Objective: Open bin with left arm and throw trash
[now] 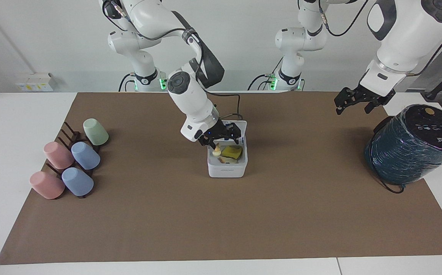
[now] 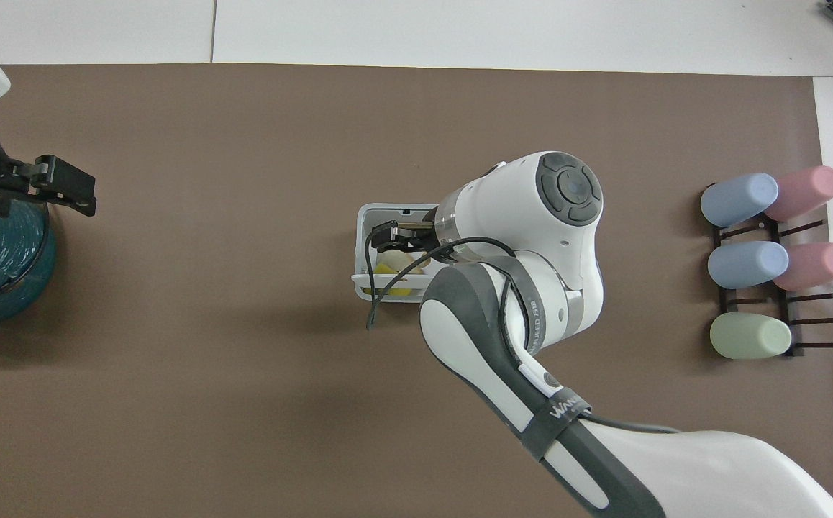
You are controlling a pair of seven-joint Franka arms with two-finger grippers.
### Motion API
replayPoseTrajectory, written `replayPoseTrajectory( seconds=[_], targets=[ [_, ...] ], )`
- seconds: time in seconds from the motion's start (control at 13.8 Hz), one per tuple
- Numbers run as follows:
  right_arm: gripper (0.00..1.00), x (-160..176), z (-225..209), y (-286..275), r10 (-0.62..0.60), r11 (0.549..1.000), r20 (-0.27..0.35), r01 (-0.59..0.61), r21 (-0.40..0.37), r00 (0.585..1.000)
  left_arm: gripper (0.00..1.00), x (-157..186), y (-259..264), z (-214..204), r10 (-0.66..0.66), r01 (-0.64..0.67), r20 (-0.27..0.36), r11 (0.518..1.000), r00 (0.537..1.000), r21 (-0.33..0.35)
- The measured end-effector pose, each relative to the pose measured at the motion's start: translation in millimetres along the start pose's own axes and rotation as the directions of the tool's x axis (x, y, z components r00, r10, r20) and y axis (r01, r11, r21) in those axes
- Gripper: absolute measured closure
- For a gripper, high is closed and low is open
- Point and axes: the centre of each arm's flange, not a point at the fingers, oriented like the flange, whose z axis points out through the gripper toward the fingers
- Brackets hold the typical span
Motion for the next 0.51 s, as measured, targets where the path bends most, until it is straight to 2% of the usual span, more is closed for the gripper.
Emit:
replayPoseTrajectory(
  seconds=[0.22,0.51],
  targets=[
    [0.00,-3,1,-7,-0.011,1.000,-0.012,0.011,0.006,1.000,0.00,2,0,-2,0.003,-0.003,-0.023,1.000,1.000,-0.001],
    [0.00,-1,-7,-13,-0.044,0.999,-0.064,0.043,-0.005,0.997,0.00,7,2,-6,0.008,-0.008,-0.066,1.000,0.998,-0.003]
  ],
)
